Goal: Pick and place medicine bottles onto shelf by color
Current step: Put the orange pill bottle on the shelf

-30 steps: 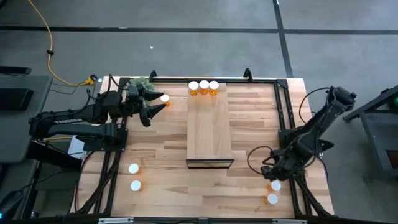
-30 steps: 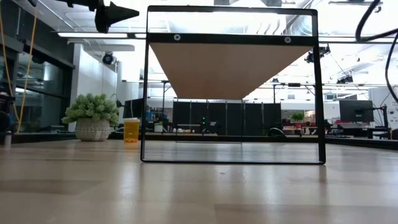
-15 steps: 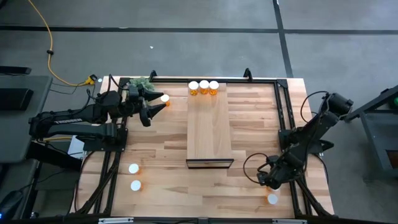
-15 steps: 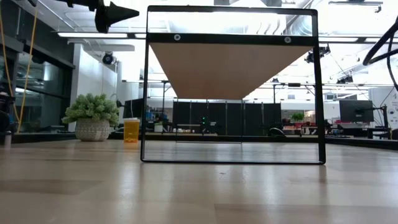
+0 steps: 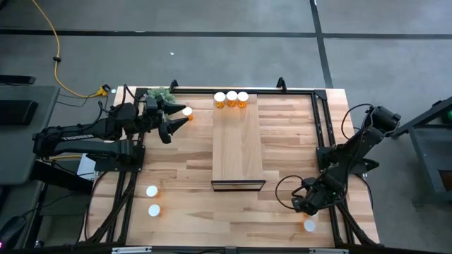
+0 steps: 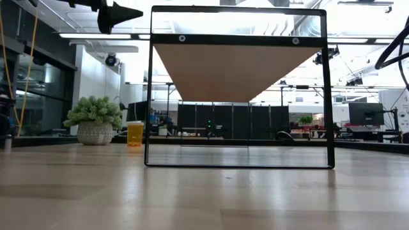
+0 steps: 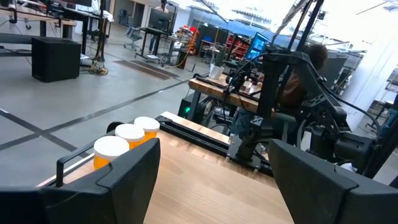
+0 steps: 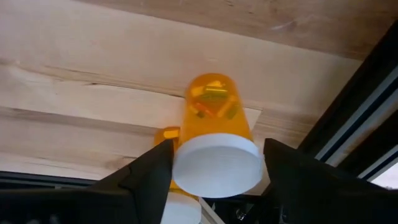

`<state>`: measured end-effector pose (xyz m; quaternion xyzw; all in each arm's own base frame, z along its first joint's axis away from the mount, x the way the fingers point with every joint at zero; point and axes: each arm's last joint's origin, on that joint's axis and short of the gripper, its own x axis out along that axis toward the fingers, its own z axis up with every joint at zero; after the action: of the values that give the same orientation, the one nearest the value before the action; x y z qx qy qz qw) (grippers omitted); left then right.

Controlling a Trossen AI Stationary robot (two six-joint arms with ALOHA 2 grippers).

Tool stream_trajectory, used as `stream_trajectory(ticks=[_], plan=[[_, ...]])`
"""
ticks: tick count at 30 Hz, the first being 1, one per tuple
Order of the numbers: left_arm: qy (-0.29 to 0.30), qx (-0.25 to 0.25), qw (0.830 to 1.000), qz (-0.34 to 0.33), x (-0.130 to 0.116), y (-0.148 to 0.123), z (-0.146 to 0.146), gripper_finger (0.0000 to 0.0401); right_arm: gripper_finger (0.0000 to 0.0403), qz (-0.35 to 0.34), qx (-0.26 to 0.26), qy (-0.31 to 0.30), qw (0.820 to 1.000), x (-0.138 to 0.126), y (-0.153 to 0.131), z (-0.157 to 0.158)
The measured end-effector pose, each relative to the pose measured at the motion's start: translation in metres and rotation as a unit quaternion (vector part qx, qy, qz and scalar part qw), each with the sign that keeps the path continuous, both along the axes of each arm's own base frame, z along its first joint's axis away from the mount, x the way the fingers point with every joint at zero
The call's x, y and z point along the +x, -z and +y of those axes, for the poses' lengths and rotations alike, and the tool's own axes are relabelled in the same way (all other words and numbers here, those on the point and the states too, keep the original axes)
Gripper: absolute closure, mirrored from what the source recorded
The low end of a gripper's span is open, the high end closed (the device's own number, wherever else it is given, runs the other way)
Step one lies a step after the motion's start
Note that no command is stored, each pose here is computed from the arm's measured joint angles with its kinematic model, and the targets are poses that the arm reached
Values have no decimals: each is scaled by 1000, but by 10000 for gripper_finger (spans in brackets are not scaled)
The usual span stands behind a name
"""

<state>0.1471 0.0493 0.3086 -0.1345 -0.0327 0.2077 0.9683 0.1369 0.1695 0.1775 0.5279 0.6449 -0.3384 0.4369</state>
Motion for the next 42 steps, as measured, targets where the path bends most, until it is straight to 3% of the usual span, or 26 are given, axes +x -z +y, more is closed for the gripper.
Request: stream_trajectory(ticks=[6, 13, 17, 25, 29, 35, 42], plan=[[0, 0, 1000, 0, 0, 0, 0, 112, 207, -1, 1, -2, 1000, 0, 0, 0], [0, 0, 1000, 0, 0, 0, 0, 112, 206, -40, 15, -53, 998, -1, -19, -2], [0, 0, 1000, 0, 0, 0, 0, 112, 206, -57, -6, -83, 995, -7, -61, -16], [0, 0, 1000, 0, 0, 0, 0, 112, 206, -153, -113, -95, 977, -5, -184, -76], [0, 0, 1000, 0, 0, 0, 0, 112, 206, -207, -147, -115, 960, 21, -210, -103], [0, 0, 1000, 0, 0, 0, 0, 112, 206, -200, -207, -188, 939, 84, -211, -145], [0, 0, 1000, 0, 0, 0, 0, 112, 206, -253, -252, -275, 893, 158, -225, -192]])
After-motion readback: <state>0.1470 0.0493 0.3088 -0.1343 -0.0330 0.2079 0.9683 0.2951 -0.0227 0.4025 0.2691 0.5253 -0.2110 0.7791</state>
